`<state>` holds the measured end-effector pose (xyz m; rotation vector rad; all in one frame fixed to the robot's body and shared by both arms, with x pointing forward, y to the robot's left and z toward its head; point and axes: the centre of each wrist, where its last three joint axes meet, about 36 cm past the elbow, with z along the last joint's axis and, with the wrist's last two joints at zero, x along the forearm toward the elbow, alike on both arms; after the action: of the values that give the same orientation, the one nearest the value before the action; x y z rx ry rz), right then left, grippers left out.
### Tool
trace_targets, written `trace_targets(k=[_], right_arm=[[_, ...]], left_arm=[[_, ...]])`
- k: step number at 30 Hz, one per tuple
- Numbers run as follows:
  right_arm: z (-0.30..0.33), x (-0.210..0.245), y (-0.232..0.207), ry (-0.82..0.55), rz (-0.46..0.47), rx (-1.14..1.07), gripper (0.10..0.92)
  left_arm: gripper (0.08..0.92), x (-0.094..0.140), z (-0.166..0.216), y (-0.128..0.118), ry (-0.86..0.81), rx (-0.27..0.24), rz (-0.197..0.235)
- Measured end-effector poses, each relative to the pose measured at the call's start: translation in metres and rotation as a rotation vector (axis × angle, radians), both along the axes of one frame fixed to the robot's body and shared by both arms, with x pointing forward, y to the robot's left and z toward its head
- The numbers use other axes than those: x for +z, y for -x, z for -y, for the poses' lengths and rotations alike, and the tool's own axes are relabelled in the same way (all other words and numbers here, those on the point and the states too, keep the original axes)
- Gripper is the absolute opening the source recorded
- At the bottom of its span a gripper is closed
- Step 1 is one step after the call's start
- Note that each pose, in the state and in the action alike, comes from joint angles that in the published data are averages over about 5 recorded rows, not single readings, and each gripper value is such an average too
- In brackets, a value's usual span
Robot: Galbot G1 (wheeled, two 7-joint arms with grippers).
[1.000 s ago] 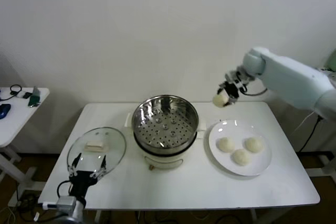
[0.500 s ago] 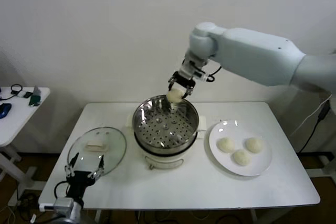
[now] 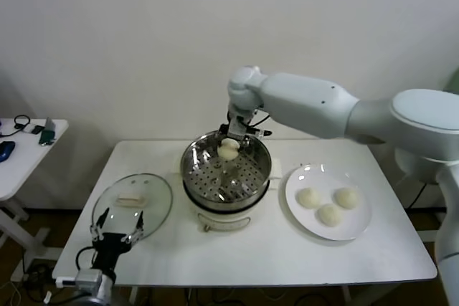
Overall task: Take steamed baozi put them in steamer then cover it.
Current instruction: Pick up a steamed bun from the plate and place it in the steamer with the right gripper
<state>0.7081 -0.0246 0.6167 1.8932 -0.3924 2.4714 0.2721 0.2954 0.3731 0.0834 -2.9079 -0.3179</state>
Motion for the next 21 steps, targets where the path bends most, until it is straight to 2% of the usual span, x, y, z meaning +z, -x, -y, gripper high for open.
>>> trace_targets(k=[8,16,21], right_arm=[[-0.004,-0.021,-0.01,-0.012,0.011,-0.001,0.663],[0.001,-0.024,-0.016,-0.027,0.003,-0.018,0.811],[0.013,-0.004,-0.018,-0.033,-0.012,-0.052,0.822]], left_arm=[[0.823,-0.002,-0.001,-0.002,-0.002,0.003,0.001],[0.823,0.0,-0.001,-0.002,-0.003,0.001,0.003],[0.823,0.002,0.001,-0.001,-0.005,-0.002,0.003]])
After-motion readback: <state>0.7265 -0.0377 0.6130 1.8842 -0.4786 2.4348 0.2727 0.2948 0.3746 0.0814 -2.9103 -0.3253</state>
